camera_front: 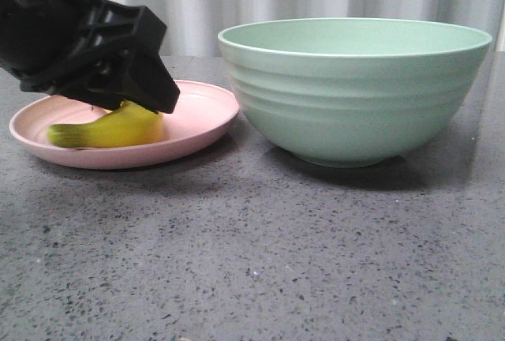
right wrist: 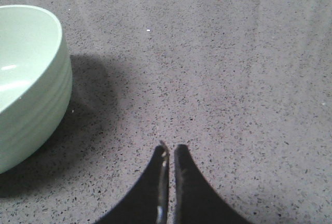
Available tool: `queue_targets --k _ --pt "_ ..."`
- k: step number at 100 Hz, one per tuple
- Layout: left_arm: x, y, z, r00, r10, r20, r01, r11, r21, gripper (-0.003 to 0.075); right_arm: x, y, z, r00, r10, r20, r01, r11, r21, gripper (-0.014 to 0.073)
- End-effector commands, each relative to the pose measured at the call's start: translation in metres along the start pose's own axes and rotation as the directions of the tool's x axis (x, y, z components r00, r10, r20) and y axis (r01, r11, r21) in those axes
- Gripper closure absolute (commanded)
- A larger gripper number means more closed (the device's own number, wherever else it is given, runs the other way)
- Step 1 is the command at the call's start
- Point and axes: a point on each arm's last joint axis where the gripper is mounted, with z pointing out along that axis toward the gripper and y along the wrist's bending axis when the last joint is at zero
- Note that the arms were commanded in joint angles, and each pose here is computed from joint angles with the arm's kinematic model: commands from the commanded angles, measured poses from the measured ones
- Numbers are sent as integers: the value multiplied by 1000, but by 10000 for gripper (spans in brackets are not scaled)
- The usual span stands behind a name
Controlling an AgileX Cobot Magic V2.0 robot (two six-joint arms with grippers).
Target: Transfer banana from pink plate to green bowl
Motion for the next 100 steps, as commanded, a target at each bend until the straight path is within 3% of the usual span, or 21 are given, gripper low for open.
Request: queue_targets --k 1,30,56,68,100 --pt "-16 -4 -4 996 -15 87 14 1000 10 293 -16 1 -2 996 4 92 -3 1000 -4 657" --pt "-12 -3 4 998 -16 59 16 1000 5 318 -16 1 -2 996 5 92 -5 1000 -5 657" --pt "-11 -3 5 998 -35 49 35 999 11 529 -16 1 -2 995 5 98 -5 1000 -4 657" --pt "-11 -3 5 998 -37 47 36 999 11 592 -18 3 -2 994 -1 108 3 1000 -23 657" --pt "-21 -9 -24 990 -34 135 29 999 37 601 -32 10 -13 999 -45 17 46 997 -56 656"
